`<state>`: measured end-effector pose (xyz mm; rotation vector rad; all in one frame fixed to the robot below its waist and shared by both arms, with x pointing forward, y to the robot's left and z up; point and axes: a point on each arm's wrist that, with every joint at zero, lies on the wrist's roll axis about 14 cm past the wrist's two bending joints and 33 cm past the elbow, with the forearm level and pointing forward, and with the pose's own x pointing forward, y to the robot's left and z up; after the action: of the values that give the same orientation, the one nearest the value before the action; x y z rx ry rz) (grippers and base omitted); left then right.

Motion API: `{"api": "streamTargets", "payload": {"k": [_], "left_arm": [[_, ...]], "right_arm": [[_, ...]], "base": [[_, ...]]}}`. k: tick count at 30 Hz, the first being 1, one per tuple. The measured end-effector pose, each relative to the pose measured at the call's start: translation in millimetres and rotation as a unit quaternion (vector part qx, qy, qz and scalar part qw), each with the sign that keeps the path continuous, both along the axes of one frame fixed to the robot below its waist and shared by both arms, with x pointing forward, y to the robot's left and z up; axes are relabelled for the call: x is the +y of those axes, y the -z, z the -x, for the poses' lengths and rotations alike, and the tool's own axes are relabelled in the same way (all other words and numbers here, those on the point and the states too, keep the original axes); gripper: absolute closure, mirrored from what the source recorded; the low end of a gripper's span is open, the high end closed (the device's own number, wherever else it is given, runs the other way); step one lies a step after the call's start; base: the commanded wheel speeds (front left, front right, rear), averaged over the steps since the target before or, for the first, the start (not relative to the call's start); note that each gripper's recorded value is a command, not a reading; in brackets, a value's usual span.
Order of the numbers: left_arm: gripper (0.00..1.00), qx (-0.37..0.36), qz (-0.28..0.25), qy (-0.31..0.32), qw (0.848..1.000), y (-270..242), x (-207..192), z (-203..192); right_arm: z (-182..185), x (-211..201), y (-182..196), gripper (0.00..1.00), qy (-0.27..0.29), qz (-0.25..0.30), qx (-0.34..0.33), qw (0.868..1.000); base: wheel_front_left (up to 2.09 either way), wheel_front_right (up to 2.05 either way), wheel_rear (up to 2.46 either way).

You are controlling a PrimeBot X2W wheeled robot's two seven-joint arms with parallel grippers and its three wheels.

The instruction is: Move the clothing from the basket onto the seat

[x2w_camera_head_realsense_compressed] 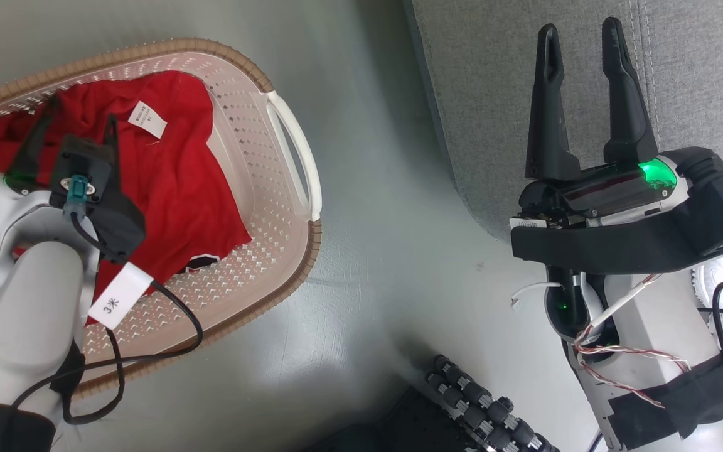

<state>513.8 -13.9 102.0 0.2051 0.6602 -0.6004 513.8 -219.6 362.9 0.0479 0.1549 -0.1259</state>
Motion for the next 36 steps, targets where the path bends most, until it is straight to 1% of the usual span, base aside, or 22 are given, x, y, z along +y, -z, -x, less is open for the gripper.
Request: {"api": "streamTargets", "payload": {"k": [1, 2, 3, 4, 14, 20, 27, 32, 36], "left_arm": [[0.57, 0.001, 0.000, 0.001, 1.000, 0.3, -0.8, 0.9], [0.73, 0.001, -0.001, 0.003, 1.000, 0.6, -1.2, 1.5], [0.96, 0.001, -0.002, 0.006, 1.000, 0.9, -1.6, 2.2], [1.00, 0.001, -0.003, 0.008, 1.000, 1.1, -2.0, 2.7], [1.00, 0.004, -0.008, 0.015, 1.000, -0.3, -3.1, 7.0], [1.00, -0.012, 0.014, 0.015, 1.000, -18.0, -13.5, 8.3], [1.00, -0.023, 0.034, 0.009, 0.999, -41.8, -14.4, 19.4], [1.00, -0.028, 0.051, -0.011, 0.998, -63.2, -10.1, 26.2], [1.00, -0.035, 0.074, -0.032, 0.996, -86.8, -9.5, 28.3]], "right_arm": [[0.2, 0.0, -0.1, 0.00, 0.000, -0.001, 0.000, 1.000], [0.2, 0.1, 0.0, 0.00, 0.001, -0.002, 0.000, 1.000], [0.3, 0.2, 0.1, 0.00, 0.000, -0.003, 0.001, 1.000], [0.5, 0.4, 0.0, 0.00, 0.000, -0.003, 0.001, 1.000], [1.2, -1.4, -1.8, 0.00, 0.004, -0.006, 0.001, 1.000], [1.4, -2.2, -4.7, 0.00, 0.007, -0.008, -0.001, 1.000], [0.3, -4.6, -13.7, 0.00, 0.012, -0.003, -0.010, 1.000], [0.2, -6.6, -23.0, 0.00, 0.010, 0.008, -0.018, 1.000], [7.3, -9.8, -26.5, 0.00, 0.007, 0.015, -0.015, 1.000]], "base": [[0.00, 0.00, 0.00], [0.00, 0.00, 0.00], [0.00, 0.00, 0.00], [0.00, 0.00, 0.00], [0.00, 0.00, 0.00], [0.00, 0.00, 0.00], [0.00, 0.00, 0.00], [0.00, 0.00, 0.00], [0.00, 0.00, 0.00]]}}
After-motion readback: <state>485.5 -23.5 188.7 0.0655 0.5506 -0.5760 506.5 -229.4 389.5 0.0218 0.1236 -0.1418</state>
